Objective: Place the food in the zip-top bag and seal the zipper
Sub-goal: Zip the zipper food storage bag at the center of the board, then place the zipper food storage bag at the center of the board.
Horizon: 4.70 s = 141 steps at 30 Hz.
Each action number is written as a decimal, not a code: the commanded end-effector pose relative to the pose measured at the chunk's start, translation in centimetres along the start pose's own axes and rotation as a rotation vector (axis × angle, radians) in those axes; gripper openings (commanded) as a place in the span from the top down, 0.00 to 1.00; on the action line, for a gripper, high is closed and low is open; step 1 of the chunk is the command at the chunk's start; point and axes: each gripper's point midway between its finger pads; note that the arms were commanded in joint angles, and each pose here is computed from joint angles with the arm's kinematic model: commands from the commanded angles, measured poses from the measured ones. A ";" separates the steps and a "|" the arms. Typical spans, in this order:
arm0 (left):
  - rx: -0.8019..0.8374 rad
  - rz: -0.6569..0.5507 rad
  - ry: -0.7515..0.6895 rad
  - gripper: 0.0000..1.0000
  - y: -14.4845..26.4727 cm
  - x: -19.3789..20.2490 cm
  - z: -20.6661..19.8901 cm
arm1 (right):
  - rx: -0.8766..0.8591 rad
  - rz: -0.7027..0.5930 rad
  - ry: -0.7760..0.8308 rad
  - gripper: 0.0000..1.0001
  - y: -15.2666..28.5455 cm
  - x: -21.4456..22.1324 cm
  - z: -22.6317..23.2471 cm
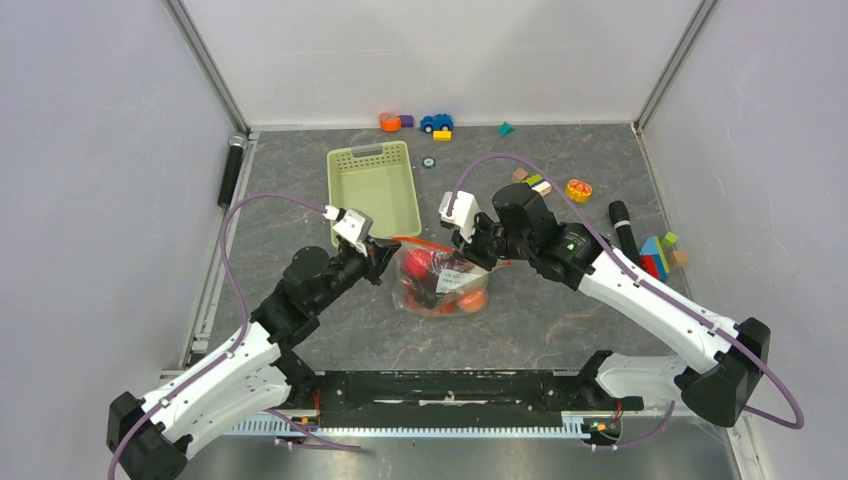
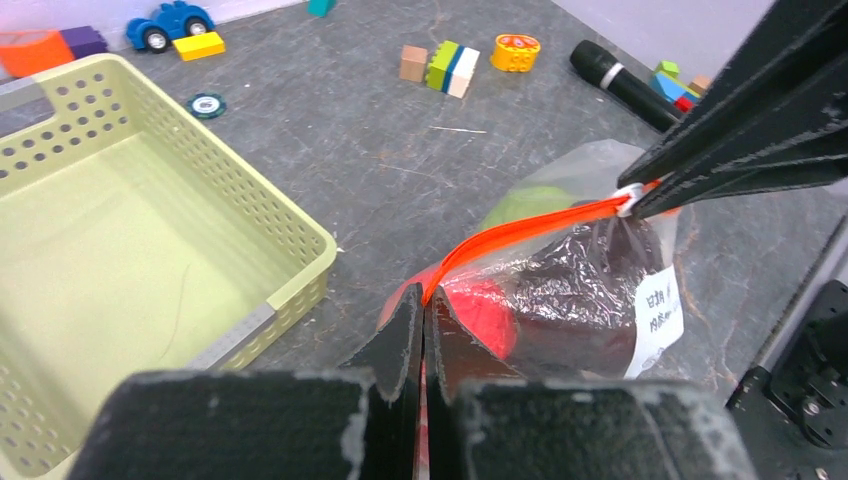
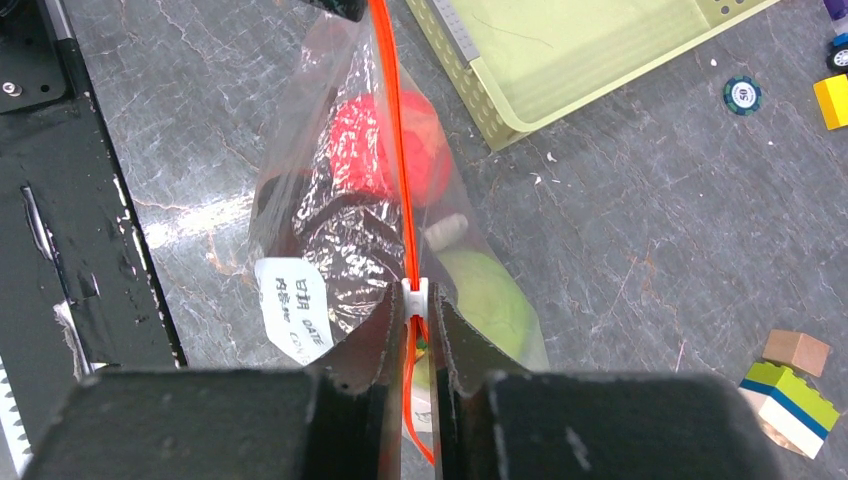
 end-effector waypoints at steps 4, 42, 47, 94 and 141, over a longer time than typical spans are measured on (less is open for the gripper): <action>-0.180 -0.085 -0.049 0.98 0.4 -2.1 3.3 | 0.045 0.055 -0.019 1.00 0.8 1.4 -0.5; -0.388 -0.120 -0.028 0.98 2.0 -3.3 6.6 | 0.089 0.106 -0.036 1.00 0.8 2.8 -1.0; -0.406 -0.125 -0.031 0.98 2.2 -3.4 6.9 | 0.094 0.109 -0.037 1.00 0.9 2.8 -1.1; -0.467 -0.135 -0.026 0.98 3.1 -2.8 8.0 | 0.173 0.202 -0.132 1.00 3.0 6.7 -0.3; -0.625 -0.181 0.073 0.00 3.5 -5.4 9.5 | 0.829 0.523 -0.784 0.99 10.2 22.9 -11.1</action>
Point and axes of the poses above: each gripper's point midway between its finger pads, its own y axis back along the fingers, its own z axis along the line the jaws close on, x = y × z, and after that the axes turned 7 degrees about y, right-handed
